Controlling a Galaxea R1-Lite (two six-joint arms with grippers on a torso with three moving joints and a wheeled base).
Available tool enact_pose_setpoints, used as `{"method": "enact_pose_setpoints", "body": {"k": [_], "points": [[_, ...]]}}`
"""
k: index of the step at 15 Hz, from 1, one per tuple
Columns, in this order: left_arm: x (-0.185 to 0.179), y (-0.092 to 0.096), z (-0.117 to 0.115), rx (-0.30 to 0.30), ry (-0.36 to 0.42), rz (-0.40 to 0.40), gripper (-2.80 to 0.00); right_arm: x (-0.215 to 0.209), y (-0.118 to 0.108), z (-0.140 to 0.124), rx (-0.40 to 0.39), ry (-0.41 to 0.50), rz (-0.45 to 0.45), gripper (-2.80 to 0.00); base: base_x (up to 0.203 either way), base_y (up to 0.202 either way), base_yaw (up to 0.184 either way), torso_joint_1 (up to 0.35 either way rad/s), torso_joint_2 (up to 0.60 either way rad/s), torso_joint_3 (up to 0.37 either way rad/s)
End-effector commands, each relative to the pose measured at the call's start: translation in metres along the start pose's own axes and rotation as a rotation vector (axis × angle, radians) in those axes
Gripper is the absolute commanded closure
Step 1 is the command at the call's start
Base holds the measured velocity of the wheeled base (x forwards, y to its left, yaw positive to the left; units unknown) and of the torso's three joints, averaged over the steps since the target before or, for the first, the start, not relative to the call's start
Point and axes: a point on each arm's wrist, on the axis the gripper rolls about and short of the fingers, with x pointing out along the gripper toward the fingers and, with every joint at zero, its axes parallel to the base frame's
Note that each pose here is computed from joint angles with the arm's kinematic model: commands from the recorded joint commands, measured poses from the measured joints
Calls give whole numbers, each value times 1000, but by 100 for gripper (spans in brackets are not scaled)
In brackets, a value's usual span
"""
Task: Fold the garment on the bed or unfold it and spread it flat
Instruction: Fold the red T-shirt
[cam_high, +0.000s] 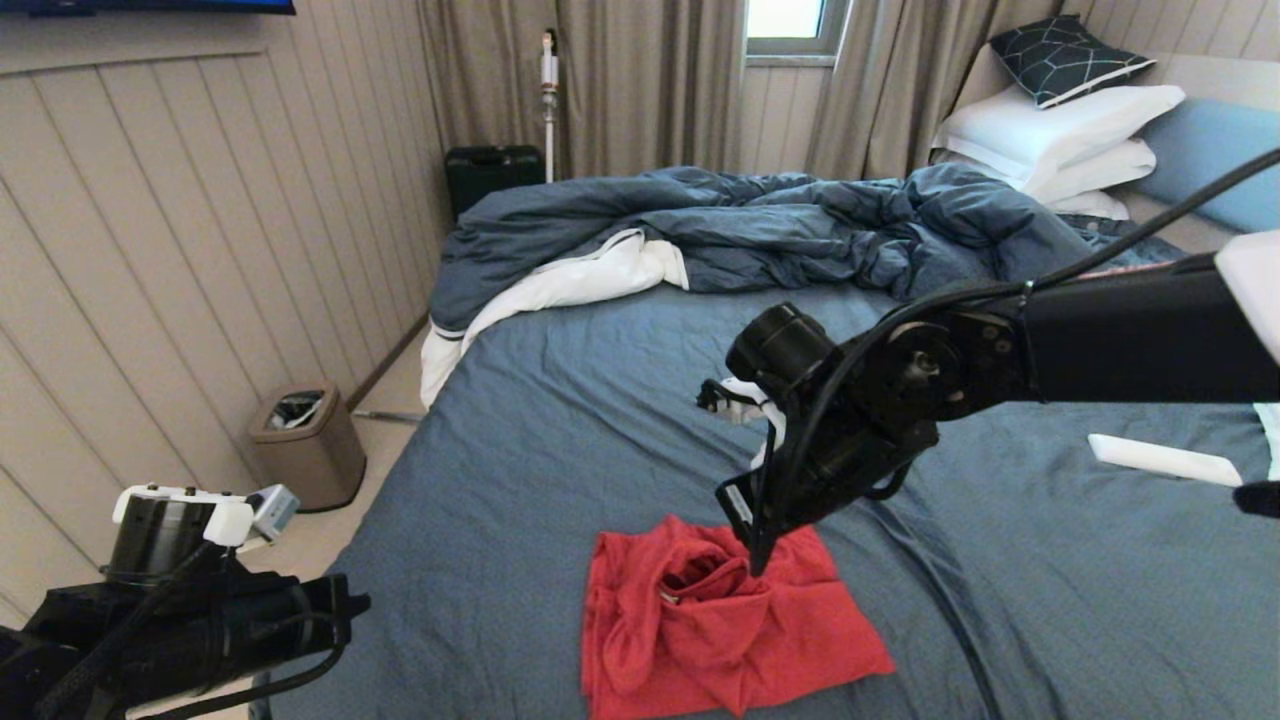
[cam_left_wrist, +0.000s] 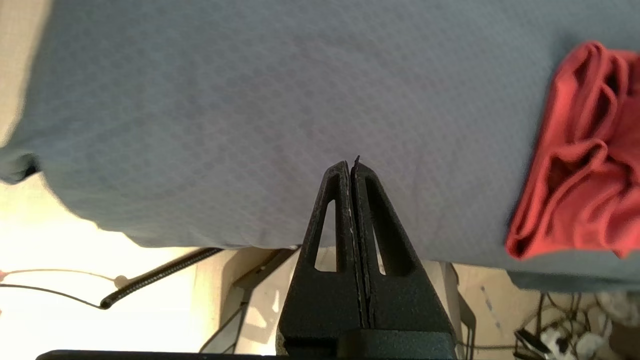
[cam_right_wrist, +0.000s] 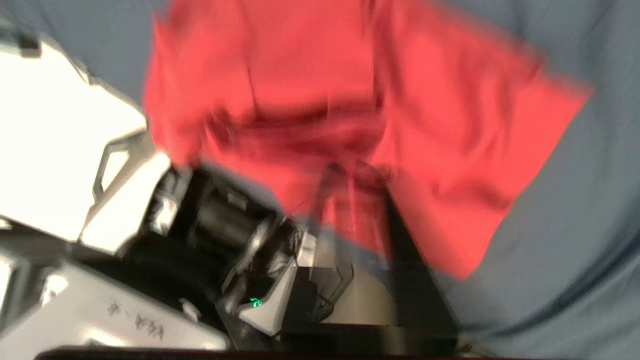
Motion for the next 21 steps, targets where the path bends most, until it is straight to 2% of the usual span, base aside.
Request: {"method": "enact_pose_setpoints", "body": {"k": [1,2,10,15,17,21], "points": [[0,0,0,-2,-4,-3,0,-2,-2,-14,4,39,-5,0,0,0,0,0,0,0],[0,0,0,-2,-4,-3,0,3,0,-19,-3,61,-5,0,0,0,0,0,0,0],[0,0,1,-1,-5,-3,0,49,0,-8,-3,65,-23,0,0,0,0,0,0,0],[0,0,1,-1,-5,-3,0,74,4,-11,-15,89,-51,0,0,0,0,0,0,0],[0,0,1,-1,-5,-3,0,75,12,-21,-39,118,-43,0,0,0,0,0,0,0],[0,0,1,-1,-7,-2,0,63,50,-52,-143,164,-3,0,0,0,0,0,0,0]]}}
